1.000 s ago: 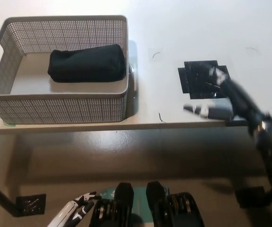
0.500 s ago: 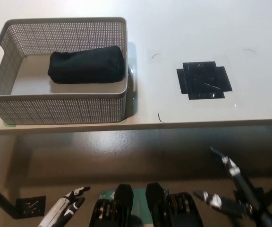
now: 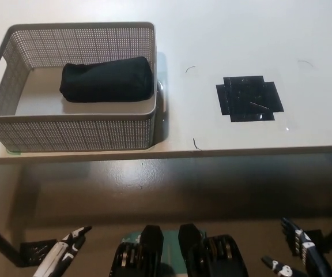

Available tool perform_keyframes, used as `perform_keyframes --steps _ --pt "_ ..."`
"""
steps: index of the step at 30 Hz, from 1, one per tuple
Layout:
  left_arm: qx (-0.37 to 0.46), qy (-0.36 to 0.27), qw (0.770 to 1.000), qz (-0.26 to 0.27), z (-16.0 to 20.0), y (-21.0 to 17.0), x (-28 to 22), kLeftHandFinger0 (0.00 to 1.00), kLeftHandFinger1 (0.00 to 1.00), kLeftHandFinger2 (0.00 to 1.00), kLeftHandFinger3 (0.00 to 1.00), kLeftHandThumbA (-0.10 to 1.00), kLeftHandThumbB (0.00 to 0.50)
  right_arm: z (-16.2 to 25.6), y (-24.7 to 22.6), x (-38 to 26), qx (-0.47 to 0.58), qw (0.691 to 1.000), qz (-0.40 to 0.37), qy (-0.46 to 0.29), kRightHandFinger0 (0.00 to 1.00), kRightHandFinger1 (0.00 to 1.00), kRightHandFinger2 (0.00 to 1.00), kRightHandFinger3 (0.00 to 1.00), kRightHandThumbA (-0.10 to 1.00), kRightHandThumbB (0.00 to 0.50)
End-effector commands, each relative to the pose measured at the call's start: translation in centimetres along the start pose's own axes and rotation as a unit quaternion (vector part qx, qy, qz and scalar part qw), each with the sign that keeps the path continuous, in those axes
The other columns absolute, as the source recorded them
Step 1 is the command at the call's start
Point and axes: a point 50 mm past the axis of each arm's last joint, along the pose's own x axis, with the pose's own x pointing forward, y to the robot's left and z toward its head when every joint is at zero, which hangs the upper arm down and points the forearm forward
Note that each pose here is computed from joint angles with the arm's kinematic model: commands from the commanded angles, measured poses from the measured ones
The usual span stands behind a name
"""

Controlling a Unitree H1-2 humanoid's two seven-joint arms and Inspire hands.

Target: Use the right hand to pick up the pencil case on the right hand side and put it into a grey container on the left side

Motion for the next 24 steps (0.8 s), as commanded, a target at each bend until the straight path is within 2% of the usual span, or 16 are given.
perform_keyframes --steps 1,3,5,13,17,18,24 --pt "-0.022 -0.019 0.997 0.072 0.0 2.9 -0.2 1.00 1.00 1.00 0.91 1.00 0.500 0.0 -2.5 0.9 0.073 0.991 -0.054 -0.098 1.00 1.00 1.00 1.00 1.00 0.392" --pt "-0.028 -0.016 0.997 0.077 -0.1 2.9 -0.2 1.00 1.00 1.00 0.91 1.00 0.500 -0.5 -2.8 1.0 0.085 0.990 -0.067 -0.090 1.00 1.00 1.00 1.00 1.00 0.393" --pt "-0.029 -0.014 0.996 0.079 -0.2 3.0 -0.3 1.00 1.00 1.00 0.91 1.00 0.500 -0.7 -3.0 1.1 0.089 0.990 -0.072 -0.087 1.00 1.00 1.00 1.00 1.00 0.375" --pt "-0.028 -0.013 0.996 0.082 -0.2 2.9 -0.1 1.00 1.00 1.00 0.90 1.00 0.500 -1.2 -3.2 1.5 0.110 0.987 -0.077 -0.088 1.00 1.00 1.00 1.00 1.00 0.373" --pt "-0.035 -0.014 0.996 0.082 -0.2 3.1 0.1 1.00 1.00 1.00 0.90 1.00 0.500 -1.3 -3.1 2.0 0.110 0.987 -0.073 -0.091 1.00 1.00 1.00 1.00 1.00 0.360" --pt "-0.033 -0.014 0.996 0.082 -0.2 3.1 0.1 1.00 1.00 1.00 0.90 1.00 0.500 -1.3 -3.1 1.9 0.107 0.988 -0.073 -0.090 1.00 1.00 1.00 1.00 1.00 0.336" --pt "-0.022 -0.016 0.996 0.082 0.0 3.1 0.1 1.00 1.00 1.00 0.90 1.00 0.500 -1.4 -2.9 1.9 0.118 0.986 -0.073 -0.091 1.00 1.00 1.00 1.00 1.00 0.325"
